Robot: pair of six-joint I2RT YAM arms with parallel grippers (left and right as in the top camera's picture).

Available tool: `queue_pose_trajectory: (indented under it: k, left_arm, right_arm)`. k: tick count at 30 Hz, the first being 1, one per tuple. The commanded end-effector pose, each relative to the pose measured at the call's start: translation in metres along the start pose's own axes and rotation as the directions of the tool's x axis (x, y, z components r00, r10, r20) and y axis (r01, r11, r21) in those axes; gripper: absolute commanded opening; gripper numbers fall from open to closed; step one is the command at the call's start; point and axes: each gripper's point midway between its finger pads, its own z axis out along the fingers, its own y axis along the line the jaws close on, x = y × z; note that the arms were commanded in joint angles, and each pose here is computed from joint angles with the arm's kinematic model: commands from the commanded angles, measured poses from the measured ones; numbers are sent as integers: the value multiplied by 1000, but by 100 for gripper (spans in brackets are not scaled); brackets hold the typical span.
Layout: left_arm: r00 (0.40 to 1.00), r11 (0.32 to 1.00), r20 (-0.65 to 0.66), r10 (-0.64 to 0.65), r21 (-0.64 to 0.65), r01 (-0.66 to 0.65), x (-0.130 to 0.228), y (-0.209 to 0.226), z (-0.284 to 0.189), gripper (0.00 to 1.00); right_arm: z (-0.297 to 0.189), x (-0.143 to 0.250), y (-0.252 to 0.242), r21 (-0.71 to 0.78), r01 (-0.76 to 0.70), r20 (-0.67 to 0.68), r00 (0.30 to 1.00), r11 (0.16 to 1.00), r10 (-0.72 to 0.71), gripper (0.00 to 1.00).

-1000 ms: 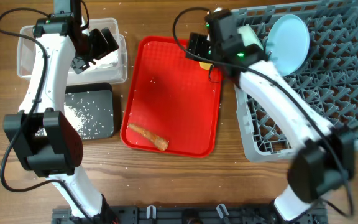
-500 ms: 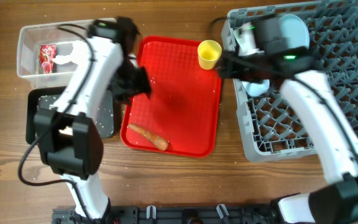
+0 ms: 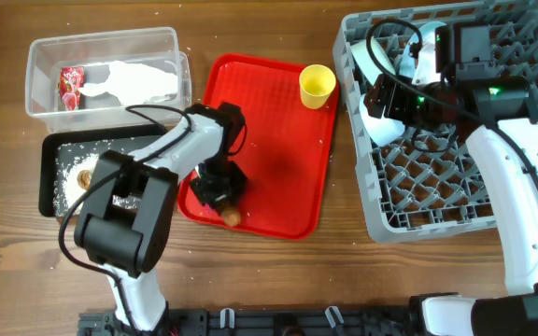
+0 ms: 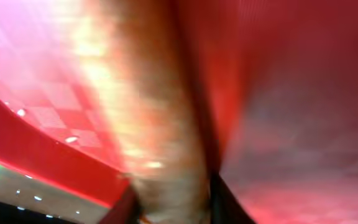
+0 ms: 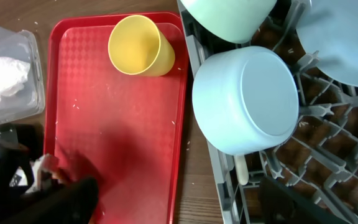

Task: Sort waste into correct bins and load items into the dishwasher rack
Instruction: 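Grasp the carrot with left gripper and drop it into the black tray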

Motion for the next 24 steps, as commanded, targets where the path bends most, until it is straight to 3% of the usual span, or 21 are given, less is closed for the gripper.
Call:
queue_pose_trajectory:
  k: [1,5,9,11,13,16,17,18,19,24]
  left_arm:
    - [999,998,33,-27,-55,29,-12,16,6,4]
    - [996,999,84,38,9,-39,-29,7,-57,4]
    - [945,980,290,-154,170,107,-88,43,-143,4]
    - [895,941,311,-319,214,261,-127,87,-145,4]
    - [845,893,317,-430,283,349,-155,104,-132,4]
    - [799,848,316,-511,337,409,-175,115,-102,6]
    - [801,849,315,-509,334,408,-174,114,-98,14]
    - [804,853,315,-504,328,406,-173,113,-93,34]
    - [806,853,313,-503,326,406,-172,113,-92,46]
    - [831,885,353,-431,342,314,-175,107,-123,48]
  right_arm:
    - [-4,-2,1,4,25,13,1000,1000,-25,86]
    - [-4,-2,1,4,26,12,1000,1000,-26,86]
    - [-4,-2,1,3,26,15,1000,1000,-26,87]
    - [-4,-2,1,4,25,12,1000,1000,-25,87]
    - [-4,-1,1,4,25,11,1000,1000,-25,86]
    - [-4,1,0,7,23,1,1000,1000,-23,87]
    - [-4,1,0,8,23,0,1000,1000,-23,87]
    - [-4,1,0,8,24,1,1000,1000,-24,87]
    - [-4,1,0,8,30,1,1000,1000,-30,87]
    - [-4,1,-2,22,69,1,998,997,-69,88]
